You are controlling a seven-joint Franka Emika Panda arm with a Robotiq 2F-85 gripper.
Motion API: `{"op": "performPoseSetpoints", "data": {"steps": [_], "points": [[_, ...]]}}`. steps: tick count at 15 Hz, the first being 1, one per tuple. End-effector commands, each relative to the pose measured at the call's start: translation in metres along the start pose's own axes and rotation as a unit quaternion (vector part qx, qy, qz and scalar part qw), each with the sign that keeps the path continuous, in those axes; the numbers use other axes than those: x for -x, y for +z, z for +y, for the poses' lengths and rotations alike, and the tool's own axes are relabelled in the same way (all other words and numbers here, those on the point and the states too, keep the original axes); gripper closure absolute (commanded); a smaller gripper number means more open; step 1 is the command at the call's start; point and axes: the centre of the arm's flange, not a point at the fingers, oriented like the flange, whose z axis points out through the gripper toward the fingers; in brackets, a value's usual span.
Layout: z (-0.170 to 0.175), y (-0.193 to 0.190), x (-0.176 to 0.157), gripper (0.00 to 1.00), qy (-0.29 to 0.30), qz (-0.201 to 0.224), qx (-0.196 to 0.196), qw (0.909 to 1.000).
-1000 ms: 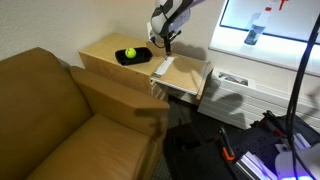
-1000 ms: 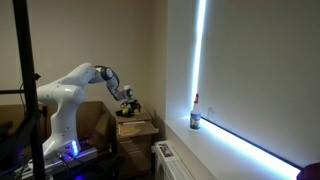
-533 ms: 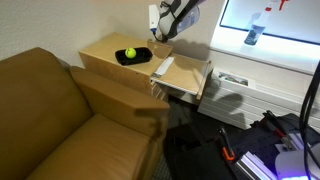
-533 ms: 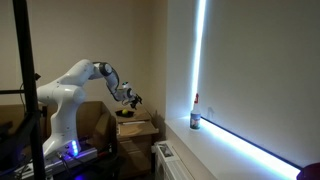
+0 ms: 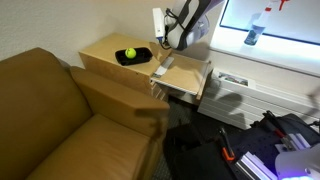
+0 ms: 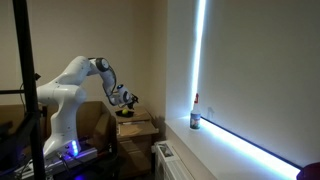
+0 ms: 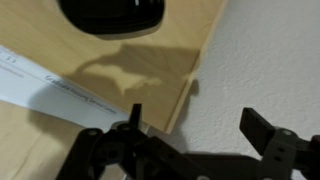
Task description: Put the green ball on the black dish and then close the sliding drawer
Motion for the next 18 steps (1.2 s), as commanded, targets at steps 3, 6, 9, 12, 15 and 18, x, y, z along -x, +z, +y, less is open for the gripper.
{"op": "performPoseSetpoints", "data": {"steps": [3,6,9,12,15,18], "points": [[0.018,0.074,0.018,0.0,-0.013,0.046,0.17,0.9842],[0.011,0.087,-0.008,0.0,0.031,0.041,0.265,0.9628],[-0.004,0.054,-0.076,0.0,0.121,-0.005,0.251,0.9604],[-0.009,0.064,-0.084,0.0,0.135,0.018,0.238,0.9617],[-0.013,0.062,-0.1,0.0,0.149,0.019,0.236,0.9601],[-0.013,0.071,-0.097,0.0,0.151,0.001,0.249,0.9568]]}}
